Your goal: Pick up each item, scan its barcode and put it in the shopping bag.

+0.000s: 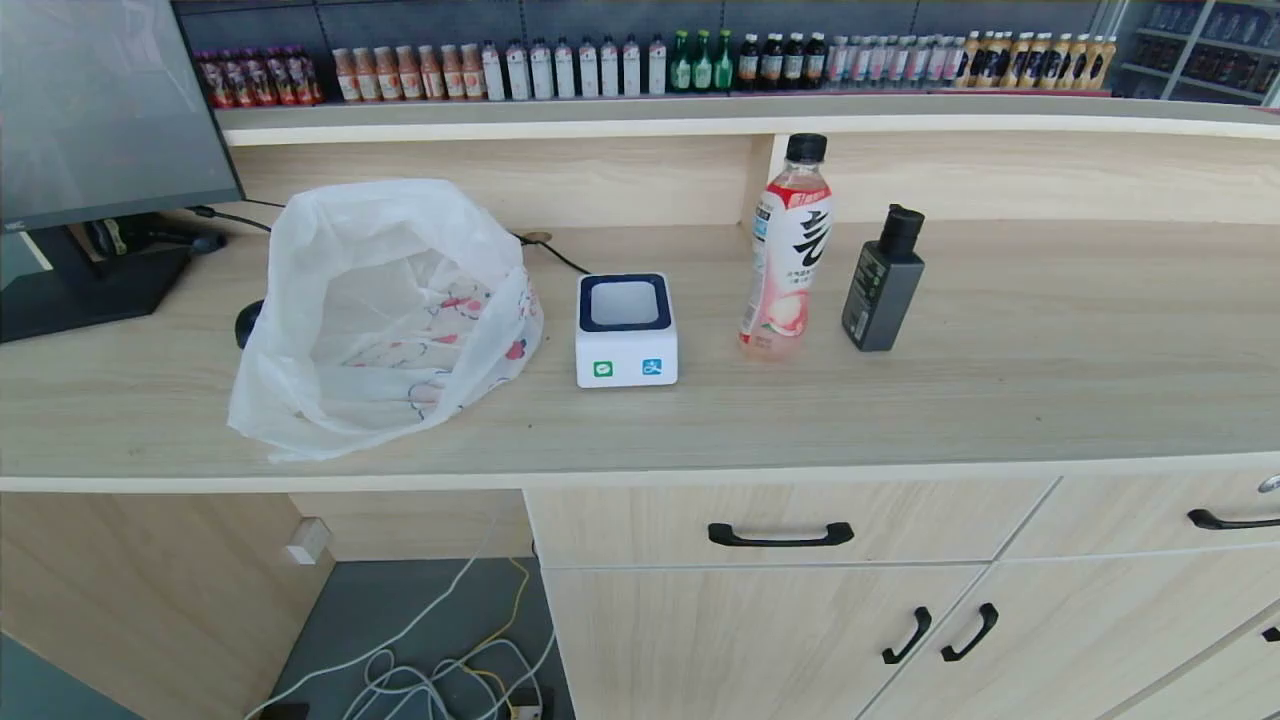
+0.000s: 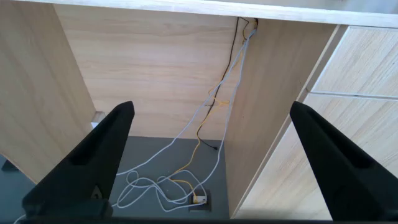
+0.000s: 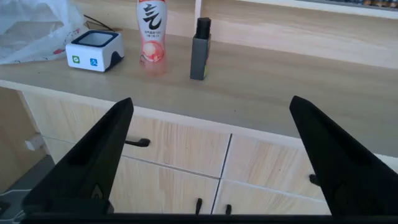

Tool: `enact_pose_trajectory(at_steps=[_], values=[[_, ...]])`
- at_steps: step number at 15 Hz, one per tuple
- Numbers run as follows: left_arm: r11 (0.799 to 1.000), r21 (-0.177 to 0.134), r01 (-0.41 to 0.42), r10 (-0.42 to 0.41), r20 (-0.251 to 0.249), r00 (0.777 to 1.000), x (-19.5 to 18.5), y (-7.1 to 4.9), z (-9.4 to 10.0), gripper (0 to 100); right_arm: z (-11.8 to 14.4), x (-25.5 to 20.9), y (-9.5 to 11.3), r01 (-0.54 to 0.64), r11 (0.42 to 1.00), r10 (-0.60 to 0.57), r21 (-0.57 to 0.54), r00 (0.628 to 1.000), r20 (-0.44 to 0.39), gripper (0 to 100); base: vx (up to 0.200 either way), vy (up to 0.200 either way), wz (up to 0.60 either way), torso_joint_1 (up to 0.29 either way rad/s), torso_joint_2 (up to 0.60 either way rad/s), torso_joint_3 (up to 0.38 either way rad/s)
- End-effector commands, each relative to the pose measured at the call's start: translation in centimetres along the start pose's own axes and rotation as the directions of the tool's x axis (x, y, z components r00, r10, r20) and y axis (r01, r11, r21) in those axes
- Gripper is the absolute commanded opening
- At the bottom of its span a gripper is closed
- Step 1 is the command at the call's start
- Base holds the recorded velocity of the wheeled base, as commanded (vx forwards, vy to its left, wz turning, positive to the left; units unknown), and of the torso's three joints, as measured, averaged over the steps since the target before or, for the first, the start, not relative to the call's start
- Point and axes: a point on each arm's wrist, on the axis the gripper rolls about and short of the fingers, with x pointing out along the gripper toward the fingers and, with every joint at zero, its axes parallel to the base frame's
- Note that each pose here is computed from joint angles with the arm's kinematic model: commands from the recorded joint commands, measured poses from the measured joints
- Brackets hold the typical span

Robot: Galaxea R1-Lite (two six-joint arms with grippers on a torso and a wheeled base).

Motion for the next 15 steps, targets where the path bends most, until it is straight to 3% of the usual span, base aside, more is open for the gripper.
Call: enact_pose_trajectory(at_steps=[1, 5, 7, 10, 15], values=[[1.000, 0.000, 0.001, -0.001, 0.001, 1.000, 0.0, 0.0, 0.0, 100, -0.1, 4.2, -0.3, -0.088, 0.996, 0.088, 0.000, 0.994, -0.069, 100, 0.000, 0.000, 0.00, 0.000, 0.00, 0.000], [1.000, 0.000, -0.001, 0.001, 0.001, 1.000, 0.0, 0.0, 0.0, 100, 0.1, 8.4, -0.3, -0.142, 0.990, 0.140, -0.025, 0.988, -0.072, 100, 0.000, 0.000, 0.00, 0.000, 0.00, 0.000], [1.000, 0.000, -0.001, 0.001, 0.001, 1.000, 0.0, 0.0, 0.0, 100, 0.0, 11.4, 0.7, -0.225, 0.974, 0.224, -0.018, 0.973, -0.057, 100, 0.000, 0.000, 0.00, 0.000, 0.00, 0.000], [1.000, 0.000, -0.001, 0.001, 0.001, 1.000, 0.0, 0.0, 0.0, 100, 0.4, 14.0, 1.4, -0.261, 0.965, 0.259, -0.027, 0.964, -0.062, 100, 0.000, 0.000, 0.00, 0.000, 0.00, 0.000], [1.000, 0.000, -0.001, 0.001, 0.001, 1.000, 0.0, 0.0, 0.0, 100, 0.7, 17.1, 5.0, -0.333, 0.943, 0.331, -0.010, 0.939, -0.092, 100, 0.000, 0.000, 0.00, 0.000, 0.00, 0.000]])
